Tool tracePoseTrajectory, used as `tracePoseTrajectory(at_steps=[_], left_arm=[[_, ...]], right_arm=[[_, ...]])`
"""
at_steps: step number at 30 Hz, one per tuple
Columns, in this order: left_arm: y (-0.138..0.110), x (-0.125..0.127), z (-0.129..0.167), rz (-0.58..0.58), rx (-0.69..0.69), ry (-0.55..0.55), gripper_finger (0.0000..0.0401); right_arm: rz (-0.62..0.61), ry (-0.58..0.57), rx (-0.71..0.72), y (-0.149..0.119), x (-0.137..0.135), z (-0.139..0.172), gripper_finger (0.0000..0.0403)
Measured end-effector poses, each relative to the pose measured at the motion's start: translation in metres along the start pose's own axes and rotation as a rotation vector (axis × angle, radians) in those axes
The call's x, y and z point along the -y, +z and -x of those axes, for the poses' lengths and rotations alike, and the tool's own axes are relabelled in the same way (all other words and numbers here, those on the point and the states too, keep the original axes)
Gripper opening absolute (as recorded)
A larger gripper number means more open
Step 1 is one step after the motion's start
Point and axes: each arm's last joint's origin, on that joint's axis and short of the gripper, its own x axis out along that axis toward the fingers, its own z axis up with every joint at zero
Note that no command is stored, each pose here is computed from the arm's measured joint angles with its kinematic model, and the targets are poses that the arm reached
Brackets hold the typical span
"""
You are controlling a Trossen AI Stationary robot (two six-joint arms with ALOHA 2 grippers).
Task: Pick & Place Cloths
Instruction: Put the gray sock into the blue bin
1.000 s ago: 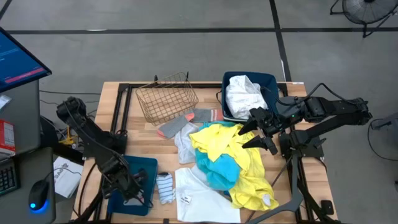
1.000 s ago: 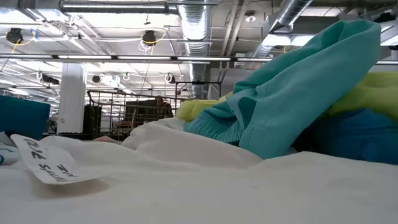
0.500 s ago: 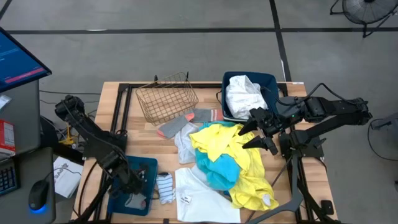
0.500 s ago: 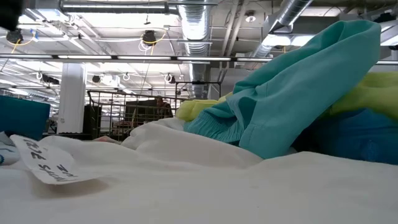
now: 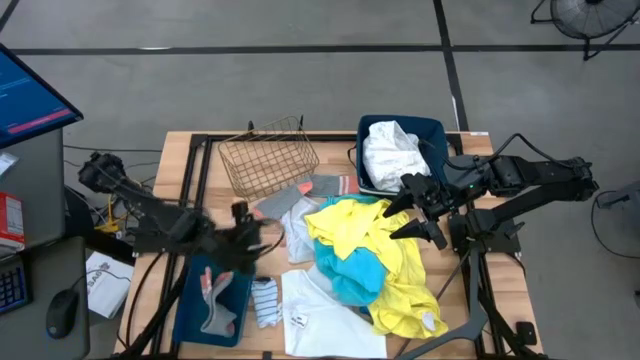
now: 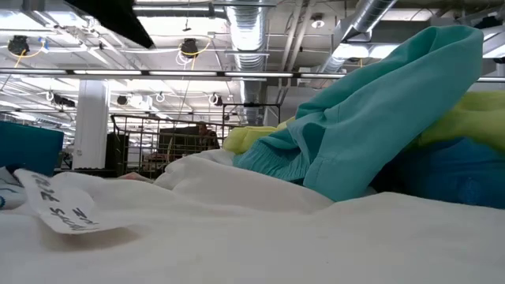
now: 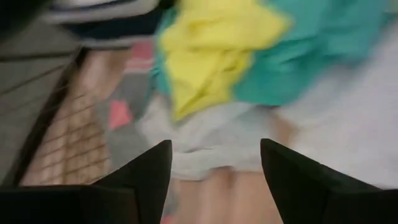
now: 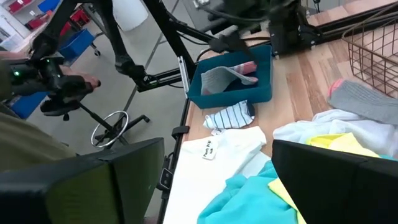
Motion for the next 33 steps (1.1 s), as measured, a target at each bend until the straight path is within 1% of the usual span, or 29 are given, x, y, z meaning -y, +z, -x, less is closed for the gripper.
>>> tracePoseTrajectory(at_steps=[4,6,10,14,18,22,28,33], left_arm=[[0.0,-0.01,-0.037,0.021,-0.105,0.123,0.022],[-0.003,-0.012,-0.056,-0.007,-0.166,0.167,0.0215],[-0.013,-0.012,-0.092,-0.032,-0.28,0.231,0.0212],[-0.025,-0.008,-0.119,-0.056,-0.385,0.247,0.0212],[-0.035,-0.005,-0.136,-0.072,-0.437,0.264,0.0212],[-0.041,-0.008,-0.149,-0.011,-0.49,0.266,0.0212],[-0.049,-0.021,-0.164,0.029,-0.562,0.276,0.0212],[-0.051,-0.036,-0.17,0.115,-0.619,0.216,0.0211]], right_arm=[[0.0,0.0,0.0,0.0,0.0,0.0,0.0291],[0.0,0.0,0.0,0.0,0.0,0.0,0.0291],[0.0,-0.001,0.0,0.0,0.0,0.0,0.0291],[0.0,-0.001,-0.001,0.0,0.0,0.0,0.0291],[0.009,-0.006,-0.01,-0.001,0.001,0.0,0.0291],[0.002,-0.024,-0.051,-0.005,0.002,0.0,0.0291],[-0.002,-0.03,-0.068,-0.007,0.003,0.0,0.0291],[-0.002,-0.031,-0.069,-0.007,0.003,0.0,0.0291]])
